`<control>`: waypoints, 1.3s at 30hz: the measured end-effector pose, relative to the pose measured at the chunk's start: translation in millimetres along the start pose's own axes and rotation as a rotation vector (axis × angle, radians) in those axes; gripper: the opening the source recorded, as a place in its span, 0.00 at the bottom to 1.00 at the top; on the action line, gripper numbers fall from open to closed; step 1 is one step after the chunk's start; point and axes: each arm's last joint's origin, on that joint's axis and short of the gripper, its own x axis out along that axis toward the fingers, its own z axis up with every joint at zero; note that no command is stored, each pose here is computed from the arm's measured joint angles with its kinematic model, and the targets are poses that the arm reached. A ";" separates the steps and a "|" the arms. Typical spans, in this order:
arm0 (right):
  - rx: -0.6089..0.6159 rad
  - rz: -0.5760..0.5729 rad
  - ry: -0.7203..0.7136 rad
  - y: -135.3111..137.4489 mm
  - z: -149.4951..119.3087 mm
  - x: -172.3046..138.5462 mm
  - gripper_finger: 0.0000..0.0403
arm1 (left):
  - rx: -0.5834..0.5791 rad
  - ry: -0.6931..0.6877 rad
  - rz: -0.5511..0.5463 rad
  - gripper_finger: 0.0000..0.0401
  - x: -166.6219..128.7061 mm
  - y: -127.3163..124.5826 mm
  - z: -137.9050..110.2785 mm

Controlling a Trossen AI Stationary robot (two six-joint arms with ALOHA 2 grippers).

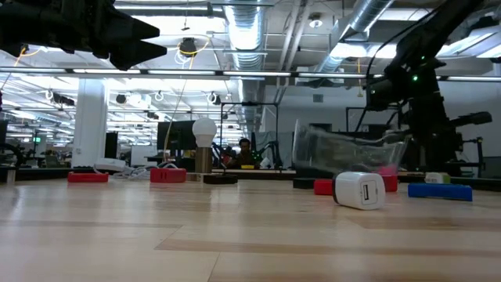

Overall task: Pick & Place Office items
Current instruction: Adjust the transparent bin

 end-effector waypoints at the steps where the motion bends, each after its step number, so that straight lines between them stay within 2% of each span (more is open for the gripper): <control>1: 0.005 0.012 -0.014 -1.3 -0.3 -2.9 0.00 | 0.000 0.000 0.000 0.77 0.0 0.0 0.0; 8: 0.039 0.144 -0.128 -15.6 -3.9 -29.2 0.00 | 0.000 0.000 0.000 0.77 0.0 0.0 -0.1; 18: 0.020 0.321 -0.260 -25.6 -19.8 -57.9 0.00 | -0.002 -0.002 0.000 0.77 0.0 0.0 0.2; 22: 0.044 0.321 -0.316 -22.2 -20.8 -59.3 0.00 | -0.006 -0.012 -0.004 0.77 0.0 -0.1 1.2; 27: 0.057 0.273 -0.304 -16.5 -11.5 -50.7 0.00 | -0.012 -0.013 -0.023 0.77 0.0 -0.7 1.3; 35: 0.017 0.410 -0.311 14.8 3.4 -43.4 0.00 | -0.012 -0.019 -0.022 0.77 0.0 -0.6 1.9; 39: -0.009 0.397 -0.299 28.0 10.1 -38.0 0.00 | -0.012 -0.019 -0.022 0.77 0.0 -0.6 1.9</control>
